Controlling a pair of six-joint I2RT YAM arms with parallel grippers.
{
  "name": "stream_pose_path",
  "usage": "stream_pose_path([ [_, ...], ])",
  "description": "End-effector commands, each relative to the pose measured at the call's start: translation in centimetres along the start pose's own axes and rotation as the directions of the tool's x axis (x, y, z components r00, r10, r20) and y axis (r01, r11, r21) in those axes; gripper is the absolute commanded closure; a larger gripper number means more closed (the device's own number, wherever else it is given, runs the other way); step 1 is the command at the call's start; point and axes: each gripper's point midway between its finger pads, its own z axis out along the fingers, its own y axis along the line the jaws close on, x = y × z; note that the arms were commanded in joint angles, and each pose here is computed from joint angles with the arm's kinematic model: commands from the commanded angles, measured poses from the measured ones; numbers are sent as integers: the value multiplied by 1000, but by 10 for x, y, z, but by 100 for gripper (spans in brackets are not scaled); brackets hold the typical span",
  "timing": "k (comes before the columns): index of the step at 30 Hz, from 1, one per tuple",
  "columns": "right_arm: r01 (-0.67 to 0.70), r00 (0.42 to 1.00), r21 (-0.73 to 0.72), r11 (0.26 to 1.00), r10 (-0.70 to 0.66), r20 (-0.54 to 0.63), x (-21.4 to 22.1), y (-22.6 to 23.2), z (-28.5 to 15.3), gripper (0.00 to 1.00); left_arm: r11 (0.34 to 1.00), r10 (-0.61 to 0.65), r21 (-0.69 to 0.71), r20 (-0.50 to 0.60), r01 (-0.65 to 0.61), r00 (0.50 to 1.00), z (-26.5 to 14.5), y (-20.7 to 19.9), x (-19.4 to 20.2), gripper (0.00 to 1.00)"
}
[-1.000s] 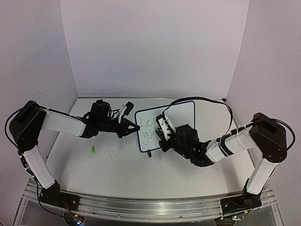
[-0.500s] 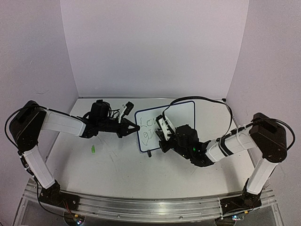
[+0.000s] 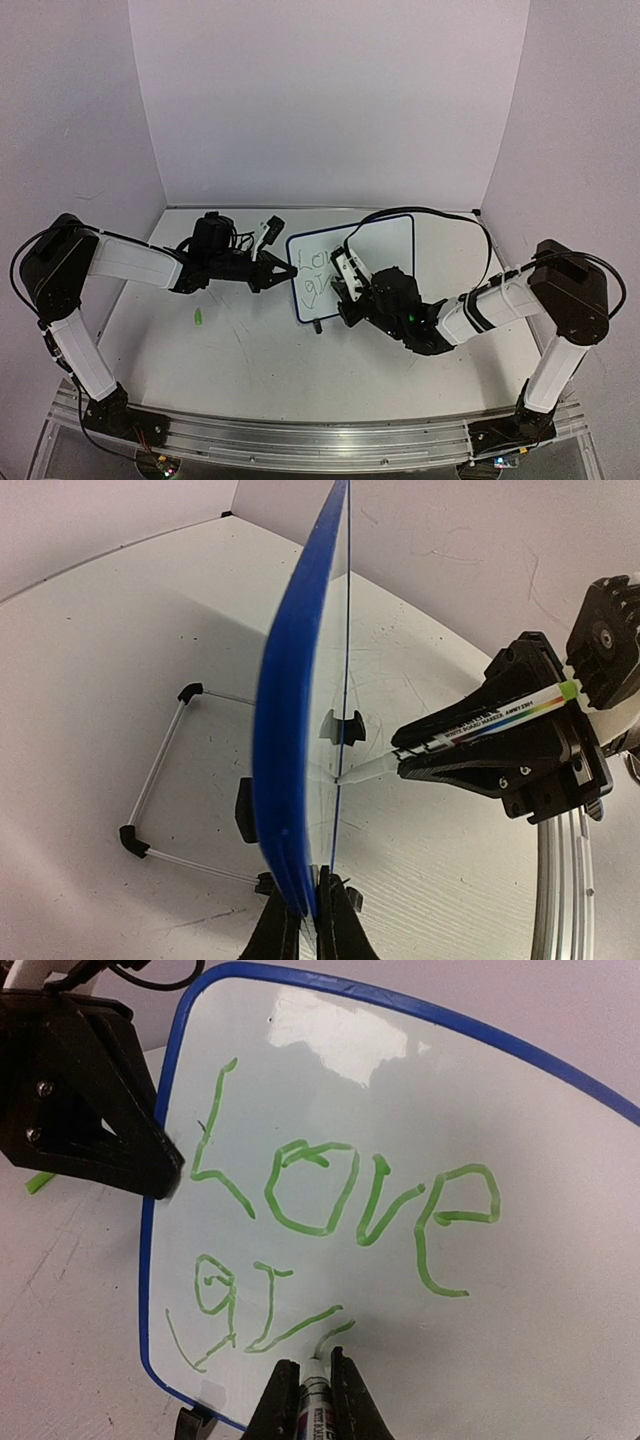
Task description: Write a sentence on the whiteboard
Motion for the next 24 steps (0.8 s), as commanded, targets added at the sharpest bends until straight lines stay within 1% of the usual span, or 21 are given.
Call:
stream_pose_path([
  [1,-14,1000,89,996,16,-22,7,-18,3,100,995,71,-64,-17,-72,997,1,15,-1,100],
  [8,-22,999,159,987,26,-20,6,-36,-1,100,995,70,-64,-19,-71,997,1,15,0,100],
  [14,-28,1000,186,982,30,-6,2,-43,-3,100,996,70,-61,-19,-71,997,1,14,-1,100],
  [24,-25,998,198,980,13,61,-23,-47,-3,100,996,68,-53,-24,-69,997,3,14,1,100],
])
